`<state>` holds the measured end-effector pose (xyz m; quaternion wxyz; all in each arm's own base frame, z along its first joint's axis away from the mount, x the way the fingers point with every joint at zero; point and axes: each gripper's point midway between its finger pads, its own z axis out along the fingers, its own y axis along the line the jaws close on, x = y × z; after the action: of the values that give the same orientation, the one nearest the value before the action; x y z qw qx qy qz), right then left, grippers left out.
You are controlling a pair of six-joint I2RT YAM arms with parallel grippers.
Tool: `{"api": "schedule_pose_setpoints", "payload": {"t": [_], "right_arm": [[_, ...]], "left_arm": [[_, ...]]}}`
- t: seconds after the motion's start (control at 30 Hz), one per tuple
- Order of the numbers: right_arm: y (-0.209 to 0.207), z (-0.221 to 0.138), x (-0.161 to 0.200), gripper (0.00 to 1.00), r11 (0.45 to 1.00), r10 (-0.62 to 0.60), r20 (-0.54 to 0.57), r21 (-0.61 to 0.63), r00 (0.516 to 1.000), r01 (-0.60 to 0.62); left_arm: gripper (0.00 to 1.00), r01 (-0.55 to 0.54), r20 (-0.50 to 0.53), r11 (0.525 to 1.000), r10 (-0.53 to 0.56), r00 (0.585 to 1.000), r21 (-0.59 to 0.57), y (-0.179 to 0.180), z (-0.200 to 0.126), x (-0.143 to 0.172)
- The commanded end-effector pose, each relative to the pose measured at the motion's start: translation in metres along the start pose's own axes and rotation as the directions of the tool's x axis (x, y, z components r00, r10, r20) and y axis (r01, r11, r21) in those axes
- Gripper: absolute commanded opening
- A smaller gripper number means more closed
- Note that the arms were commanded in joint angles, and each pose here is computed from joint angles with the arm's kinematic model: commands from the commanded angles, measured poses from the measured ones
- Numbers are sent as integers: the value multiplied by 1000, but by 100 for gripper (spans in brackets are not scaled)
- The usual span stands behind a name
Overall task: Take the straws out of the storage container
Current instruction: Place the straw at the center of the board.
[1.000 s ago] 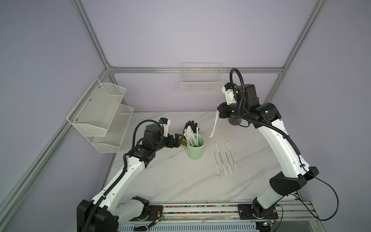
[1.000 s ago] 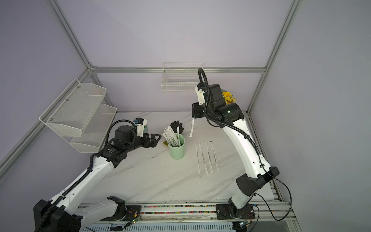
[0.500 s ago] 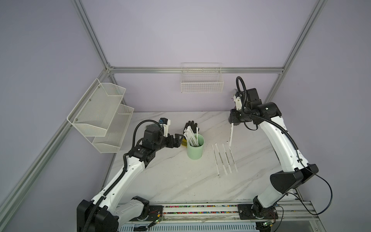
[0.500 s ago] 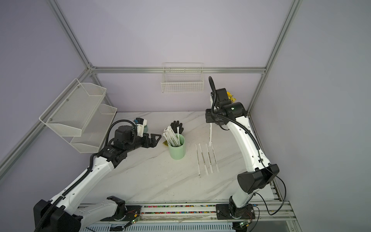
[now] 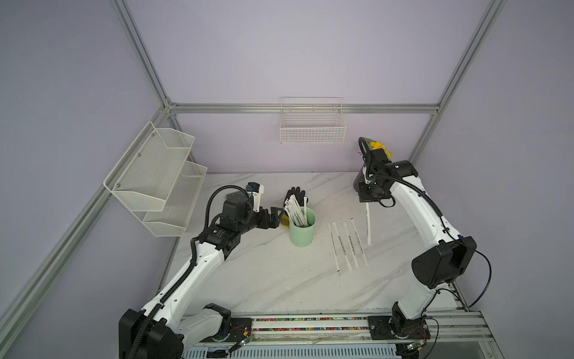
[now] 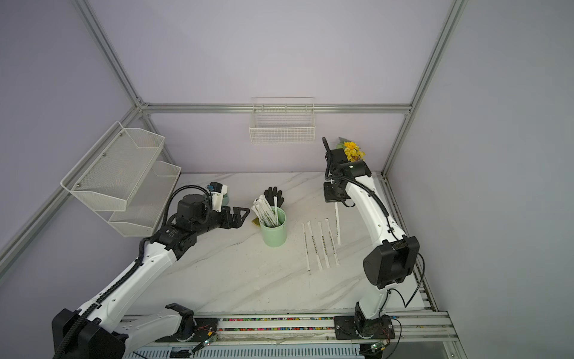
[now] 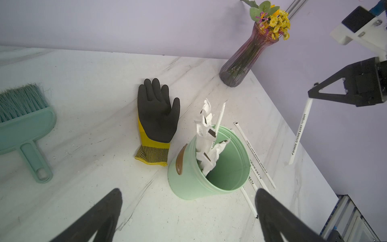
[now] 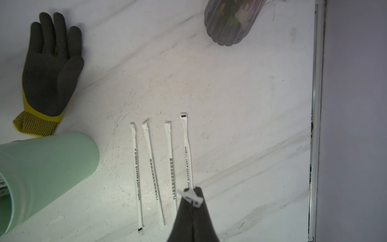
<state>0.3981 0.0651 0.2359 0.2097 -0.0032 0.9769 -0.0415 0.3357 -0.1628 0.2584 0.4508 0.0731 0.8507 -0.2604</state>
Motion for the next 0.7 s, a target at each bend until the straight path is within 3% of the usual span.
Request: {"api": "schedule_pose_setpoints", "payload": {"t": [0.0, 0.67], "right_arm": [[-12, 14, 11, 0, 999, -11, -62, 53, 998, 14], [-18, 108, 47, 0, 995, 7, -317, 100, 949, 26]], "left_arm": [[98, -21, 44, 999, 20, 999, 28, -9, -4, -13], [98, -28, 44, 999, 27, 999, 28, -9, -3, -14]]}}
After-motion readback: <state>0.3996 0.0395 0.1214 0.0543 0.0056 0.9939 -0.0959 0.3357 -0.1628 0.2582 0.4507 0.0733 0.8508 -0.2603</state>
